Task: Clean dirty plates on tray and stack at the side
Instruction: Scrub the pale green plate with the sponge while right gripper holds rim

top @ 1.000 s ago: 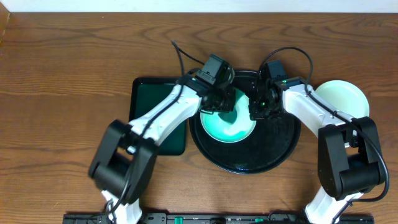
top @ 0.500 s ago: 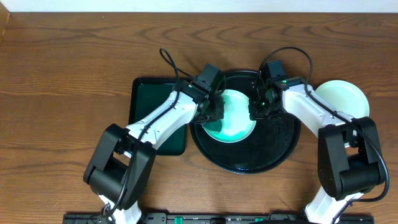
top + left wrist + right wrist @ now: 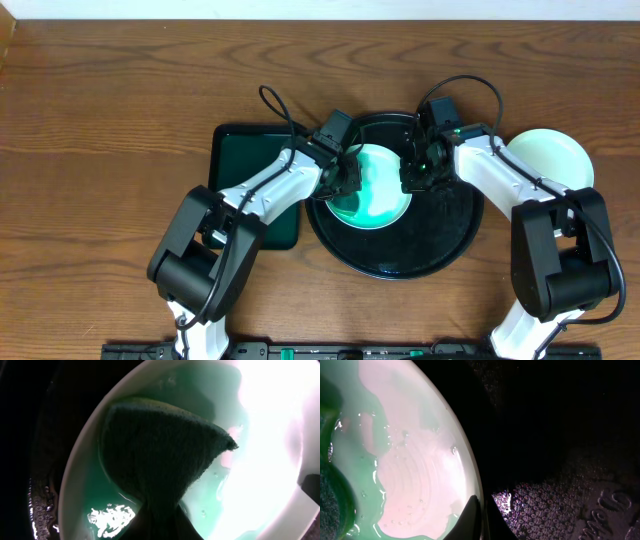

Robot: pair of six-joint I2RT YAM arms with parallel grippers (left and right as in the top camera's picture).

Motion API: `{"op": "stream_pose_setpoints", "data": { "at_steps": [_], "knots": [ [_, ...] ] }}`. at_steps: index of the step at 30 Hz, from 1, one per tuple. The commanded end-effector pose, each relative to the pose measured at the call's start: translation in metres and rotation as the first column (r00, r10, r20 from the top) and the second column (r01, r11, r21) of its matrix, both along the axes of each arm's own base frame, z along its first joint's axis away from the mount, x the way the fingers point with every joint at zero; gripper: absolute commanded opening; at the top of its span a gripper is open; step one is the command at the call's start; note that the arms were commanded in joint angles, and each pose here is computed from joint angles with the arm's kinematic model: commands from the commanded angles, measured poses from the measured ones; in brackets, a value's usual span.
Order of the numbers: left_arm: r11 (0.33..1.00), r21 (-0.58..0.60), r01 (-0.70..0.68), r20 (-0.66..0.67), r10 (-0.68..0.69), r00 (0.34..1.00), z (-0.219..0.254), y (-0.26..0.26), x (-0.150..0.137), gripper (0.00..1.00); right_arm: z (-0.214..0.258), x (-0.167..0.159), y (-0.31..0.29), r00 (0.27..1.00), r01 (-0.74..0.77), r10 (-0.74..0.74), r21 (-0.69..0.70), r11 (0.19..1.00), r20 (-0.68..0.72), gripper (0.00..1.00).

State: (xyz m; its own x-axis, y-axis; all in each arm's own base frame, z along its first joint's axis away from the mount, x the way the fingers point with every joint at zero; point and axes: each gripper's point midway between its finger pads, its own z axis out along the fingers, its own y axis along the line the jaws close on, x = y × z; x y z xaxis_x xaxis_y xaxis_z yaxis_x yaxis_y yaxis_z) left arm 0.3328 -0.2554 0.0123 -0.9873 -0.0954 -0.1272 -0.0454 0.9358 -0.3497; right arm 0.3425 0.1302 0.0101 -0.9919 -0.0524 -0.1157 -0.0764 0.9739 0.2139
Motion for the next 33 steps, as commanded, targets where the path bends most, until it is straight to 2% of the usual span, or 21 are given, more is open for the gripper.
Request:
{"op": "stream_pose_setpoints", "data": {
  "at_steps": [1,4,12,15,19,28,31,33],
  "knots": [
    [0.990,-0.138,0.035,-0.161,-0.057,0.985,-0.025,-0.025,-0.028,0.07,0.008,0.001,0.006,0.999,-0.032,0.032,0.007,0.999,0.027,0.01],
    [0.953,-0.295,0.072,-0.168,-0.126,0.978,-0.009,-0.050,-0.031,0.07,0.008,0.001,0.006,0.999,-0.032,0.032,0.006,0.999,0.027,0.01],
    [0.926,-0.367,0.087,-0.057,-0.116,0.992,0.033,-0.062,-0.011,0.07,0.008,0.001,0.006,0.999,-0.032,0.032,0.006,0.999,0.027,0.01],
    [0.941,-0.323,0.103,0.034,-0.098,0.995,0.052,-0.054,-0.002,0.07,0.008,0.001,0.006,0.999,-0.032,0.032,0.006,0.999,0.027,0.01],
    [0.984,-0.176,-0.005,0.090,0.022,0.996,0.064,-0.022,0.008,0.07,0.008,0.001,0.006,0.999,-0.032,0.032,0.006,0.999,0.027,0.01],
    [0.977,-0.089,-0.195,-0.053,0.191,0.980,0.034,-0.012,-0.012,0.07,0.008,0.001,0.006,0.999,-0.032,0.032,0.006,0.999,0.027,0.01],
    [0.947,-0.025,-0.319,-0.045,0.318,0.947,0.028,-0.001,-0.010,0.07,0.008,0.001,0.006,0.999,-0.032,0.032,0.006,0.999,0.027,0.01],
    [0.924,-0.028,-0.381,-0.064,0.379,0.923,0.028,-0.001,-0.010,0.07,0.008,0.001,0.006,0.999,-0.032,0.032,0.006,0.999,0.027,0.01]
  ]
}}
